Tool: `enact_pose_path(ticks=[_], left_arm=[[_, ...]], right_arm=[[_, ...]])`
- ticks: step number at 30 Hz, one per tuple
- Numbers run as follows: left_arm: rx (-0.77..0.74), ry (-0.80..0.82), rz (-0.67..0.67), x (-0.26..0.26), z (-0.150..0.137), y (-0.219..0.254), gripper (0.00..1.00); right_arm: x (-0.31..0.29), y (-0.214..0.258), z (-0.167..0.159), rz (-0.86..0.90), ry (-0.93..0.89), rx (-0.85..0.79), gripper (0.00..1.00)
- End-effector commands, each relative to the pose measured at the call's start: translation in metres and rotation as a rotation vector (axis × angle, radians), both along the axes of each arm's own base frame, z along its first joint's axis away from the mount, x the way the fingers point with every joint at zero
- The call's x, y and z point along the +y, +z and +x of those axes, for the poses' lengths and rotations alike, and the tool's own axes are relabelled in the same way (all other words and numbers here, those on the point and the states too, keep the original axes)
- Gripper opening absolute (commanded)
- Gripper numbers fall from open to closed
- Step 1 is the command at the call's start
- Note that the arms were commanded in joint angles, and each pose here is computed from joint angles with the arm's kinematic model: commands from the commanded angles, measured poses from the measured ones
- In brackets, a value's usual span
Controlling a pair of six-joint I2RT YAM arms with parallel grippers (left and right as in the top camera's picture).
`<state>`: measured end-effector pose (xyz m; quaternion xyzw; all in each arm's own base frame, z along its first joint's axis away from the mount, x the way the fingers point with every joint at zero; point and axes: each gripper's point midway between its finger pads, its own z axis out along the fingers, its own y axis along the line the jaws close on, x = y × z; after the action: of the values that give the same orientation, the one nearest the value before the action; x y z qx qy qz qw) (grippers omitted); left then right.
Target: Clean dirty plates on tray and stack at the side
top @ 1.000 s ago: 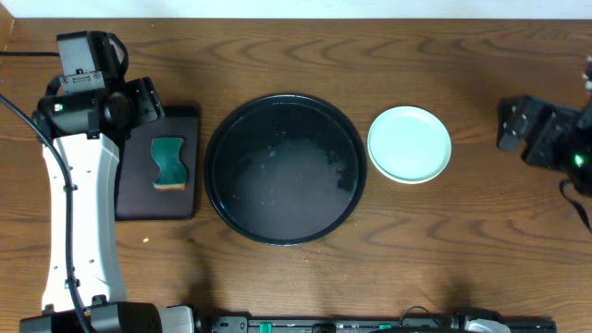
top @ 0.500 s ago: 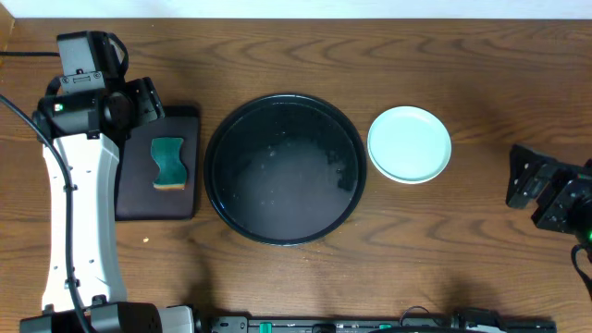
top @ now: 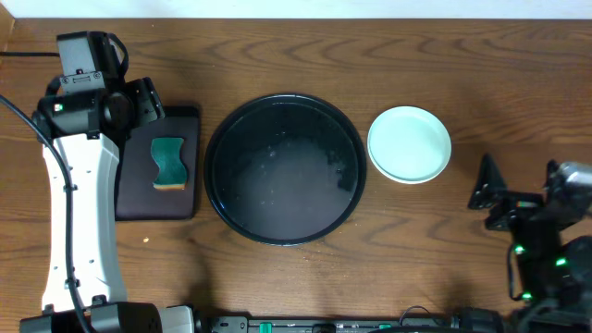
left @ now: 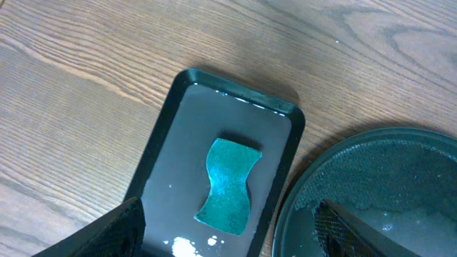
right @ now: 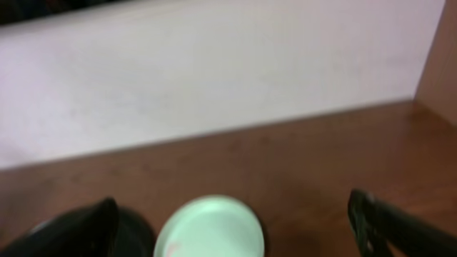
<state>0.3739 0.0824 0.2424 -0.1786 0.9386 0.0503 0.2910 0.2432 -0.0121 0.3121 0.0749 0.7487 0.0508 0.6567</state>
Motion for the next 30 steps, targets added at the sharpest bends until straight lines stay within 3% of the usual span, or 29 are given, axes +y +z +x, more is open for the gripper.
enact_pose_path(ticks=[1,13,22,30], left_arm=[[-0.003,0.005,0.001,0.001,0.001,0.001,0.77],[-0.003,0.005,0.001,0.001,0.001,0.001,0.77],[-0.003,0.005,0.001,0.001,0.001,0.001,0.77],[-0.003,0.005,0.001,0.001,0.001,0.001,0.77]], right_arm=[[0.002,-0.041,0.003,-0.006,0.007,-0.046,0.99],[0.008,-0.120,0.005,0.064,0.025,-0.139,0.99],[0.007,-0.157,0.004,0.071,0.019,-0.053,0.99],[0.007,-0.154,0.003,0.070,0.019,-0.066,0.99]])
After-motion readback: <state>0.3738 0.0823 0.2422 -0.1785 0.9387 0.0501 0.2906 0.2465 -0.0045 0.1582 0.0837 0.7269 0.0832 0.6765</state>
